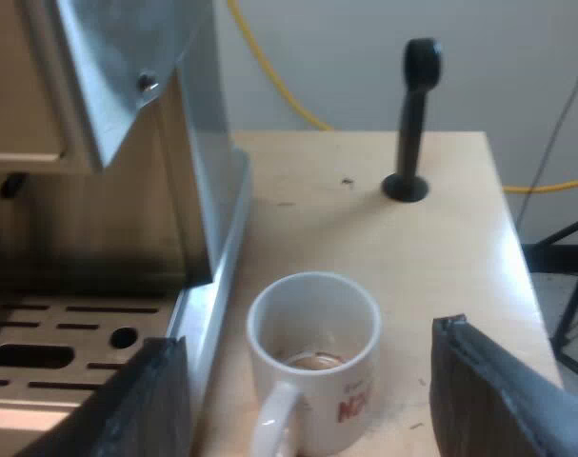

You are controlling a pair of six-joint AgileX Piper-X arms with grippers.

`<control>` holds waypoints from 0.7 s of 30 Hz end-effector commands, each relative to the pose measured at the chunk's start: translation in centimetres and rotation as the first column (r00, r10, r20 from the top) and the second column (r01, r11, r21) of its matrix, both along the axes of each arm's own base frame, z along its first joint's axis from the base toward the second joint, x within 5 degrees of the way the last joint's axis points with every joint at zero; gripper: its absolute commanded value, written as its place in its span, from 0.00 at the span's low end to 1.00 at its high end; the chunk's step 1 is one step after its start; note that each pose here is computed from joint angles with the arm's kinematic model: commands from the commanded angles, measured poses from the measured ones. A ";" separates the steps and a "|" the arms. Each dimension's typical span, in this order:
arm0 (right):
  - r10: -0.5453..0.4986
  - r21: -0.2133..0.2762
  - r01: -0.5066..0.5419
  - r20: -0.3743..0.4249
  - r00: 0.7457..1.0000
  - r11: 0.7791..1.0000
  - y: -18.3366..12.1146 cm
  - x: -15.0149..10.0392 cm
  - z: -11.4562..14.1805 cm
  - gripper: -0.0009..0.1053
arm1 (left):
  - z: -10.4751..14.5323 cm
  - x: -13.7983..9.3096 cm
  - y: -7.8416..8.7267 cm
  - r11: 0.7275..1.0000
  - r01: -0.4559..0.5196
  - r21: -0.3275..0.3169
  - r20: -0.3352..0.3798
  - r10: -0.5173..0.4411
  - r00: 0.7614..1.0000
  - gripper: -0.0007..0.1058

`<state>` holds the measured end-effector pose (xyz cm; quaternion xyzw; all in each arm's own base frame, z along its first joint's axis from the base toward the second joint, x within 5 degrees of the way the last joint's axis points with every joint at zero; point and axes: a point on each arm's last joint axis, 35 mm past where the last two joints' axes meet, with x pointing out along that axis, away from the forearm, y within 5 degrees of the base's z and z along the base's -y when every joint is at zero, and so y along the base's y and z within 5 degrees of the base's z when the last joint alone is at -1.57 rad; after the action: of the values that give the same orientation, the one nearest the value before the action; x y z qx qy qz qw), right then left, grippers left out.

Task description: Remove mug from coffee machine

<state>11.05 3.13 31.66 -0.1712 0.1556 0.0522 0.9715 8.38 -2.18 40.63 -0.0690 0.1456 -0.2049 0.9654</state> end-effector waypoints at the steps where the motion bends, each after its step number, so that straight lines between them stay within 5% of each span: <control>1: -0.019 -0.003 0.019 0.037 0.999 1.000 -0.2 -0.3 1.0 0.55 | 0.6 -1.5 0.3 1.000 -0.015 -0.001 0.052 0.015 0.999 0.82; 11: -0.158 -0.031 0.161 0.083 0.984 0.986 -0.8 -0.5 2.1 0.51 | -0.1 -4.9 0.9 0.997 -0.078 0.022 0.045 0.077 0.996 0.82; 17: -0.262 -0.074 0.271 0.109 0.959 0.960 -1.3 -0.6 2.4 0.28 | -0.7 -7.2 1.3 0.995 -0.101 0.026 0.049 0.100 0.994 0.82; 21: -0.296 -0.042 0.306 0.163 0.941 0.951 -1.8 -1.7 3.4 0.14 | -1.1 -8.8 1.5 0.993 -0.112 0.025 0.065 0.111 0.992 0.82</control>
<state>9.84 1.63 34.13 -0.1835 0.1249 -0.1028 0.9696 -0.02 -0.75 39.27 -0.0571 0.1240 -0.1567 0.9782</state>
